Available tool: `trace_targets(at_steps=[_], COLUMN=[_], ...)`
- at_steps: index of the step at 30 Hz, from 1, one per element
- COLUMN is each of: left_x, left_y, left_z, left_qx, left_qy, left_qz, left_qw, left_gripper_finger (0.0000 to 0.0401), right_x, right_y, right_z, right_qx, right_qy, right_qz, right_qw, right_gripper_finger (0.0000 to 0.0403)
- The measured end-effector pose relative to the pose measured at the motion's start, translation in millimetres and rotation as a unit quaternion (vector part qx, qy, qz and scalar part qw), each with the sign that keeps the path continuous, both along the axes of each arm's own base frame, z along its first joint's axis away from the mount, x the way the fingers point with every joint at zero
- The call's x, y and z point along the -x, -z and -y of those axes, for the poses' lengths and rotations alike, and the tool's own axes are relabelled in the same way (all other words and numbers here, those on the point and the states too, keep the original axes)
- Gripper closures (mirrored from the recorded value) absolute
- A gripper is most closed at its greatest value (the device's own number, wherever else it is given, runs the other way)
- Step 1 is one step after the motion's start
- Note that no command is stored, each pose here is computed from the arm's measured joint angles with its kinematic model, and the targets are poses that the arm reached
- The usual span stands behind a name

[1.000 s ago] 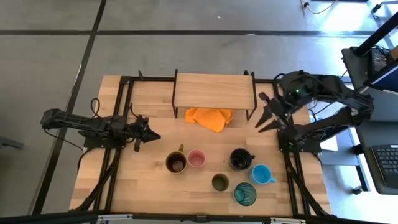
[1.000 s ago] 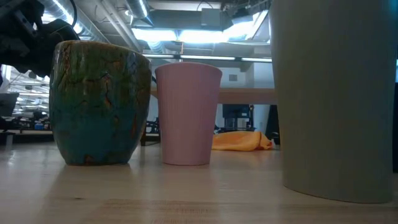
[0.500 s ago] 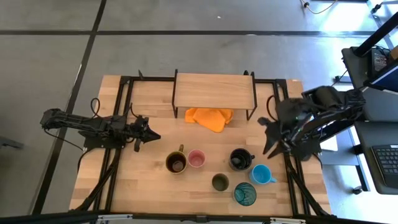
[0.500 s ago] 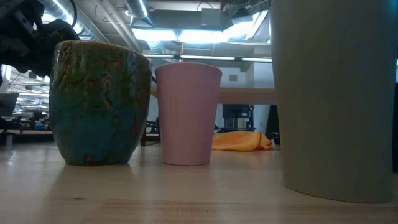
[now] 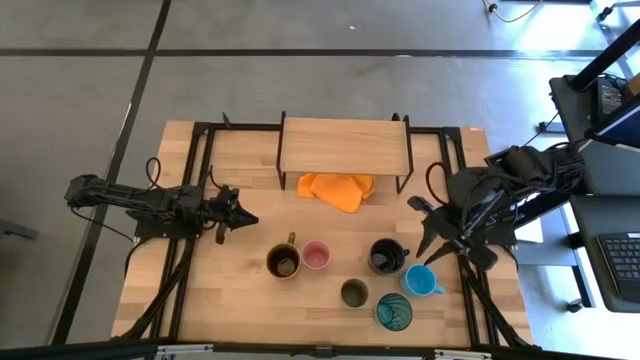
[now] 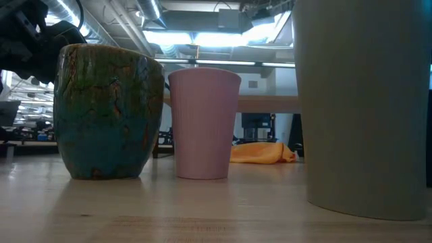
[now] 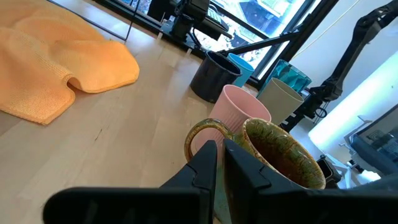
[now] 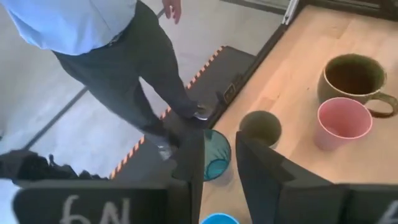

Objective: Stack small to large cups/mugs on shelf
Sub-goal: Put the blue cup on the shelf

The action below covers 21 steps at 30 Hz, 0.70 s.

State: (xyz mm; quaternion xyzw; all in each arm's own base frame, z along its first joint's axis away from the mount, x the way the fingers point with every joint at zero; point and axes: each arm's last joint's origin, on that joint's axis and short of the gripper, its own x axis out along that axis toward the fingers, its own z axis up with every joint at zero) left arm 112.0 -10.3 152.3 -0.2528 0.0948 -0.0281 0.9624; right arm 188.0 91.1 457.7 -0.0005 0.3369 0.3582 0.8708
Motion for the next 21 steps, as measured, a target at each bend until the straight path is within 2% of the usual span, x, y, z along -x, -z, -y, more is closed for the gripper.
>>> trace_targets(at_steps=[3,6,10,15,18,21], left_x=[0,0,0,0,0,0], left_y=[0,0,0,0,0,0], left_z=[0,0,0,0,0,0], left_qx=[0.000,0.000,0.000,0.000,0.000,0.000], left_qy=[0.000,0.000,0.000,0.000,0.000,0.000], left_qz=[0.000,0.000,0.000,0.000,0.000,0.000], left_qw=[1.000,1.000,1.000,1.000,1.000,1.000], left_gripper_finger=[0.0382,0.0382,0.0382,0.0382,0.0382,0.0382], right_x=[9,31,70,110,120,112], right_y=[0,-2,-16,-22,-11,8], right_z=[6,15,29,46,51,45], right_qx=[0.017,0.034,0.008,0.008,0.009,-0.056], right_qy=[-0.009,-0.028,-0.063,-0.035,-0.016,-0.001], right_qz=[0.002,-0.003,0.048,0.098,0.097,0.035], right_qw=[1.000,0.999,0.997,0.994,0.995,0.998], right_gripper_finger=[0.0310,0.0310,0.0310,0.0310,0.0310,0.0310])
